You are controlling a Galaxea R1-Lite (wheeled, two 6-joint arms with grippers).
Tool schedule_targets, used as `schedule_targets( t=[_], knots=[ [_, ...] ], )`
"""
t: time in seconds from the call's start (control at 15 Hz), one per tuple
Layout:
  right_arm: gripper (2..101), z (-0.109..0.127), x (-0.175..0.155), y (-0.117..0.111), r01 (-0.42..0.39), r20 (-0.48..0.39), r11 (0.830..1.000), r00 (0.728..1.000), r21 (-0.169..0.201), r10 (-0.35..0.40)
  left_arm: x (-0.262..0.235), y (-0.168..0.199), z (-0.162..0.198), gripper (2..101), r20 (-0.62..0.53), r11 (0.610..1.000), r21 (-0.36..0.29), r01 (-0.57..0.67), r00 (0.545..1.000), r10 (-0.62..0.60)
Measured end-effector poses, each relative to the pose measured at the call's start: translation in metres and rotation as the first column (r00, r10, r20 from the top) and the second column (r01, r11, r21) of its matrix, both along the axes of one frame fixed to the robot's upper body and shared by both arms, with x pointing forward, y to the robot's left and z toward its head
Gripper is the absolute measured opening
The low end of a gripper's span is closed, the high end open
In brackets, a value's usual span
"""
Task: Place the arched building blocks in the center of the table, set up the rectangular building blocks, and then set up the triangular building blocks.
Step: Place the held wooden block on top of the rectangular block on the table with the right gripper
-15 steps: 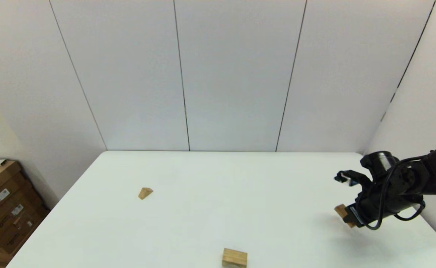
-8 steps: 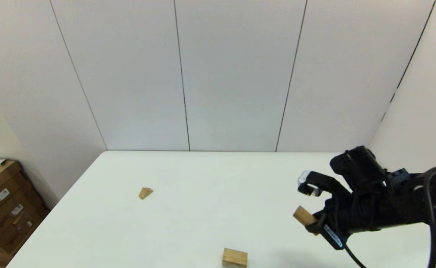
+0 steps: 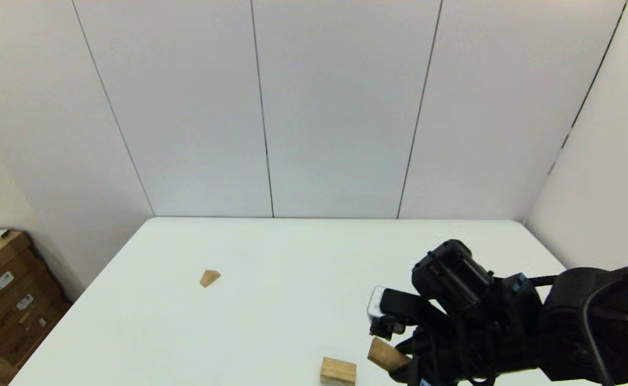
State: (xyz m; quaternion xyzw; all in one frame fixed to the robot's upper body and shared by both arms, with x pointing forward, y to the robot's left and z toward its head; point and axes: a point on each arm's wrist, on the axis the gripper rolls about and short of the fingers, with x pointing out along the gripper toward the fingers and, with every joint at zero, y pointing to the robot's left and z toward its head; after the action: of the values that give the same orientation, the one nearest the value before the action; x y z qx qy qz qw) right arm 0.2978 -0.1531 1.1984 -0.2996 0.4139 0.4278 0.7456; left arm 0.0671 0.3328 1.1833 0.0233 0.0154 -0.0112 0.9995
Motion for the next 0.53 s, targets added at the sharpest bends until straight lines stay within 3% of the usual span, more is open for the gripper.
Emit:
schedule_targets(
  t=[0.53],
  knots=[
    [24.2, -0.032, 0.018, 0.055, -0.086, -0.036, 0.995, 0.996, -0.051, 0.084, 0.000, 0.000, 0.000, 97.8, 0.000, 1.000, -0.002, -0.001, 1.000, 0.001]
  ],
)
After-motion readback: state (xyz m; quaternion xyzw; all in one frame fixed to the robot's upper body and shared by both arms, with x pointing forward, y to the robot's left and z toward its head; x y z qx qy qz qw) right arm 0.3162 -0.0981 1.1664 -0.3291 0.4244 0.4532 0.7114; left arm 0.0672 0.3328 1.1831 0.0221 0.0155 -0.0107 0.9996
